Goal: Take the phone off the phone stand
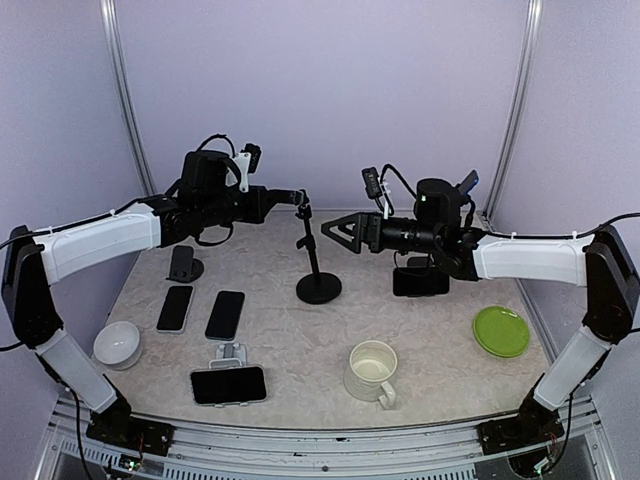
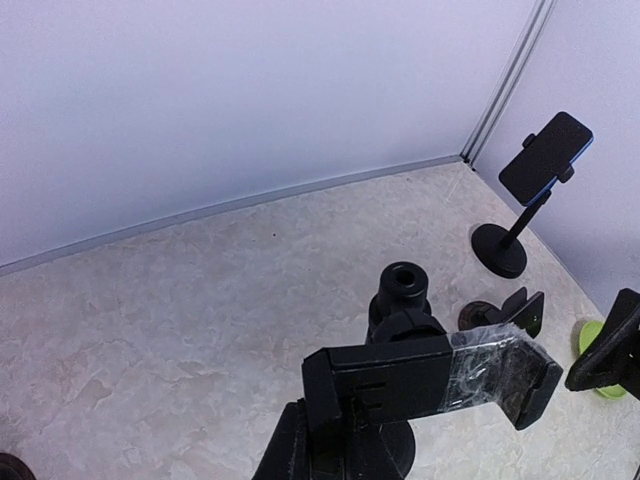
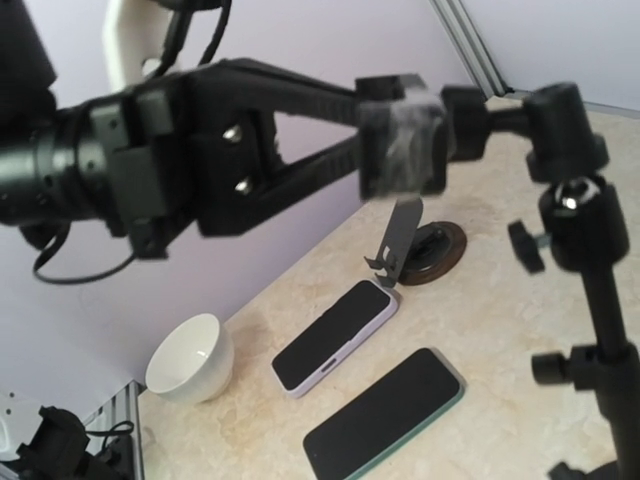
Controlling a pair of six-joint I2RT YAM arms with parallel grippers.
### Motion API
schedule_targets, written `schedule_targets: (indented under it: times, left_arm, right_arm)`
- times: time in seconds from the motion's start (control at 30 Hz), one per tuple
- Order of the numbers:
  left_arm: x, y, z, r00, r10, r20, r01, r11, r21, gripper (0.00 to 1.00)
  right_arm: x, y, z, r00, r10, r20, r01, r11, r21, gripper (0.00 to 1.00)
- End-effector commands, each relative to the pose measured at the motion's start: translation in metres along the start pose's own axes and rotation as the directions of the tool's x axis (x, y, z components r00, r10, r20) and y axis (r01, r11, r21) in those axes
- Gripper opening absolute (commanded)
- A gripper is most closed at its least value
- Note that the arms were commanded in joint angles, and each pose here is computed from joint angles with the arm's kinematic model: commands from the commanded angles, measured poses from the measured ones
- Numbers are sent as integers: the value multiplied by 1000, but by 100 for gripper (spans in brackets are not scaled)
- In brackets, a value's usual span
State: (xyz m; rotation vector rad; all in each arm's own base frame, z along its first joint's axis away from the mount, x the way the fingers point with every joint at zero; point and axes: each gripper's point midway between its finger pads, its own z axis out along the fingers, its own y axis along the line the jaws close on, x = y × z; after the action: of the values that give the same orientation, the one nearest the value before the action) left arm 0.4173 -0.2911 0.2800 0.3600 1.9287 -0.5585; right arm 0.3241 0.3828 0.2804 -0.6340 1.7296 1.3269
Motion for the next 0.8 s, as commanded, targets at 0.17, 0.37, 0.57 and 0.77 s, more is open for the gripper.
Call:
schedule_targets:
  times: [0.17, 0.37, 0.57, 0.77]
  left_arm:
    - [-63, 22, -15, 983, 22, 182, -16, 999, -32, 0]
    - [-73, 48, -30, 977, 36, 209, -17, 995, -95, 0]
    - [-79, 72, -47, 972, 85, 221, -44, 982, -183, 0]
    - [-75, 90, -56, 969, 127, 211, -69, 962, -263, 0]
  right_arm:
    - [-3, 2, -4, 1000, -23, 11, 23, 1000, 10, 100]
    - [-2, 1, -1, 1000, -22, 8, 22, 1000, 5, 100]
    - [-2, 1, -1, 1000, -21, 8, 21, 1000, 3, 100]
    - [-2, 2, -1, 1000, -21, 8, 21, 1000, 0, 100]
